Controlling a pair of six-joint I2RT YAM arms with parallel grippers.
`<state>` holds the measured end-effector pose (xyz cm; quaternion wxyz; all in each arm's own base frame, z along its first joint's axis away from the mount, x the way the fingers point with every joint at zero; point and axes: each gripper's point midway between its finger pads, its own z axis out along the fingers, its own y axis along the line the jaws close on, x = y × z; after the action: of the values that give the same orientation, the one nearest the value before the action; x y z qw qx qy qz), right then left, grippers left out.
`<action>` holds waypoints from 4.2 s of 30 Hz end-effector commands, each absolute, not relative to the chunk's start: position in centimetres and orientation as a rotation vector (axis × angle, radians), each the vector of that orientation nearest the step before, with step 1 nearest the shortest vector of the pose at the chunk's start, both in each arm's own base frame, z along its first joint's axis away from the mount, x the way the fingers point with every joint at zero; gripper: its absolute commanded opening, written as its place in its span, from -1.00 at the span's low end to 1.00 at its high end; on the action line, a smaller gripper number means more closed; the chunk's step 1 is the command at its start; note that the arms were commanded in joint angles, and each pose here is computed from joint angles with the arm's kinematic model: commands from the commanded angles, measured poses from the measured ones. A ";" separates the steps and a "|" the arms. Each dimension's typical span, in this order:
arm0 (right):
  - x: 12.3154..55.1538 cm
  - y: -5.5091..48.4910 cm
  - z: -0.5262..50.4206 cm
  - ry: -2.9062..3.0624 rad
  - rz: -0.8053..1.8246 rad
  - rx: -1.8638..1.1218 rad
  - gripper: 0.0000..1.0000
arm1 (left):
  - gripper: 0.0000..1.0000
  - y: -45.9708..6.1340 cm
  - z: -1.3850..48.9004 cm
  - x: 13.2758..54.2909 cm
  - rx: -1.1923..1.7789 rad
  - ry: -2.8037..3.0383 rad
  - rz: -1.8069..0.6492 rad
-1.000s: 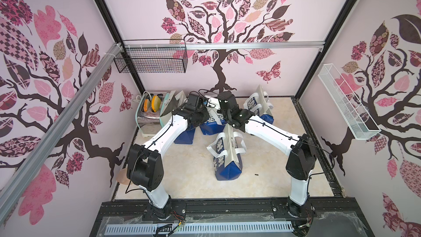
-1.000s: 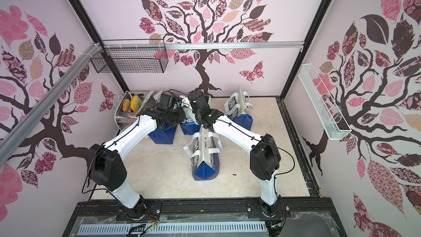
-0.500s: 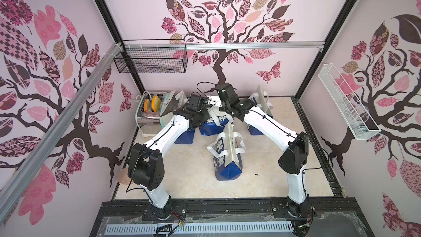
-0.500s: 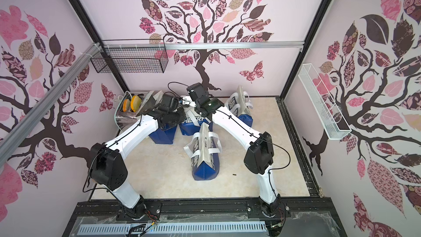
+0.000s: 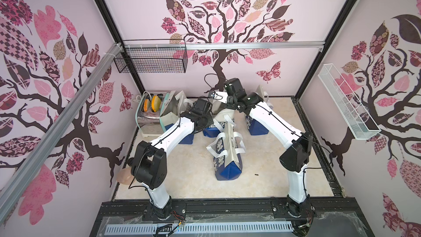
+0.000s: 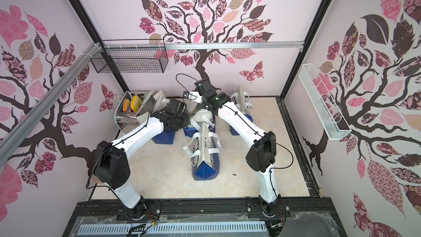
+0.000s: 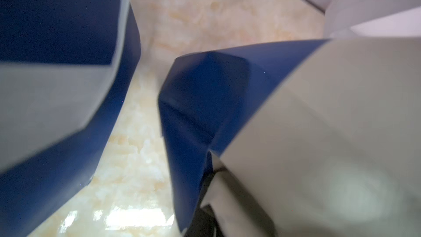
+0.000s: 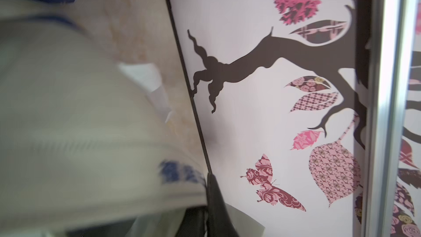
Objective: Open the takeout bag
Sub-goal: Open the takeout bag at the center of the board, then place the takeout bag at the center of the board, then move the takeout bag to the center of the board.
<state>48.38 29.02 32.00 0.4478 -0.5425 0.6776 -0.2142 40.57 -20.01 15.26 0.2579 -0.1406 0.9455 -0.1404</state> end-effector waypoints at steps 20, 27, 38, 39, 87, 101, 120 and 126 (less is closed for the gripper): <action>42.7 21.1 38.6 1.896 -0.060 -0.333 0.16 | -1.00 -19.5 19.1 41.1 -0.629 2.544 -0.534; 37.2 17.4 37.4 1.920 0.049 -0.193 0.09 | -1.00 -20.3 18.9 44.1 -0.660 2.397 -0.638; 32.9 16.0 34.0 2.014 0.086 -0.283 0.11 | -0.37 -23.0 20.0 47.8 -0.453 2.258 -0.713; 32.7 16.0 34.1 2.009 0.096 -0.286 0.11 | -0.34 -23.2 20.0 47.7 -0.428 2.257 -0.720; 21.9 28.0 28.6 2.861 0.569 0.071 0.02 | 0.24 -15.1 19.7 19.8 0.156 2.359 -0.712; 23.5 27.9 26.6 2.892 0.344 0.018 -0.47 | 0.22 -14.8 20.0 19.7 0.149 2.357 -0.703; 31.2 25.9 27.2 2.768 0.086 0.285 -1.00 | 0.18 -17.4 23.9 18.7 0.296 2.179 -0.920; 30.7 23.3 28.2 2.760 0.002 0.283 -1.00 | 0.18 -17.8 25.7 17.1 0.381 2.092 -0.989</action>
<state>33.21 27.14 27.05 0.1973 0.1015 0.9736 0.0543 17.78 -17.03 24.02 0.3722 0.1154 0.8455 -0.3652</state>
